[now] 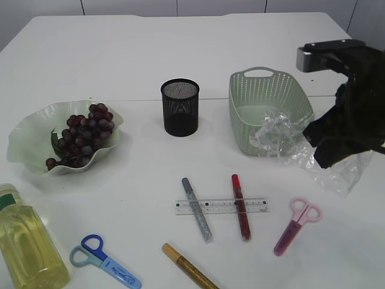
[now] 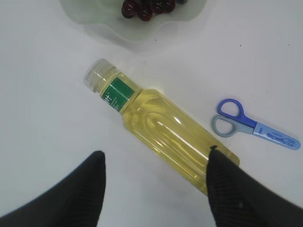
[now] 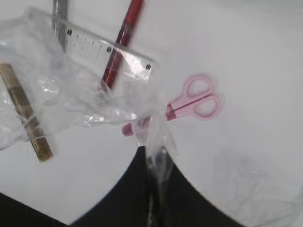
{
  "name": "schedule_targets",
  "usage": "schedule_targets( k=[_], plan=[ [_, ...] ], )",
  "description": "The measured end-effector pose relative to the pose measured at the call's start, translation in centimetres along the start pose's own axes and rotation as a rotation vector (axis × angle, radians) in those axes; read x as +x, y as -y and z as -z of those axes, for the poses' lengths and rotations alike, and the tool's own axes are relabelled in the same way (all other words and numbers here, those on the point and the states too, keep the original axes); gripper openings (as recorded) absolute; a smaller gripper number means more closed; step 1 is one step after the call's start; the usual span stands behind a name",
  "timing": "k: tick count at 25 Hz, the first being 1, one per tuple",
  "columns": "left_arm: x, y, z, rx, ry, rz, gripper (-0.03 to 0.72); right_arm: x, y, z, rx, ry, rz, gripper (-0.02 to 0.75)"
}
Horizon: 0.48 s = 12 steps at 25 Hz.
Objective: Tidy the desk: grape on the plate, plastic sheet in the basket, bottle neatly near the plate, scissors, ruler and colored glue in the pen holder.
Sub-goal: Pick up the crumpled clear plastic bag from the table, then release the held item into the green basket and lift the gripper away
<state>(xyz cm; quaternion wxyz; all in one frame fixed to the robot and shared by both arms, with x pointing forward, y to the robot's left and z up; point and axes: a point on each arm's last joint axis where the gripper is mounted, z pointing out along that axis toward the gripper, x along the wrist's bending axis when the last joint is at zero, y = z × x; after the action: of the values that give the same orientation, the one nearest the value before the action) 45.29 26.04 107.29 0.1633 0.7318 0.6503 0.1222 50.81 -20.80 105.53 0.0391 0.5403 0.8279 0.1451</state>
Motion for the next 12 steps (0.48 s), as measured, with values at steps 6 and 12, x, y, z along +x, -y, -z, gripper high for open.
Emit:
schedule_targets(
  k=[6,12],
  plan=[
    [0.0,0.0,0.0,0.002,0.002,0.001,0.486,-0.2,-2.1,1.4,-0.148,0.032,0.011,-0.015],
    [0.0,0.0,0.0,0.004,0.002,0.001,0.486,-1.6,-5.3,0.2,-0.207,0.050,-0.022,-0.015]
  ],
)
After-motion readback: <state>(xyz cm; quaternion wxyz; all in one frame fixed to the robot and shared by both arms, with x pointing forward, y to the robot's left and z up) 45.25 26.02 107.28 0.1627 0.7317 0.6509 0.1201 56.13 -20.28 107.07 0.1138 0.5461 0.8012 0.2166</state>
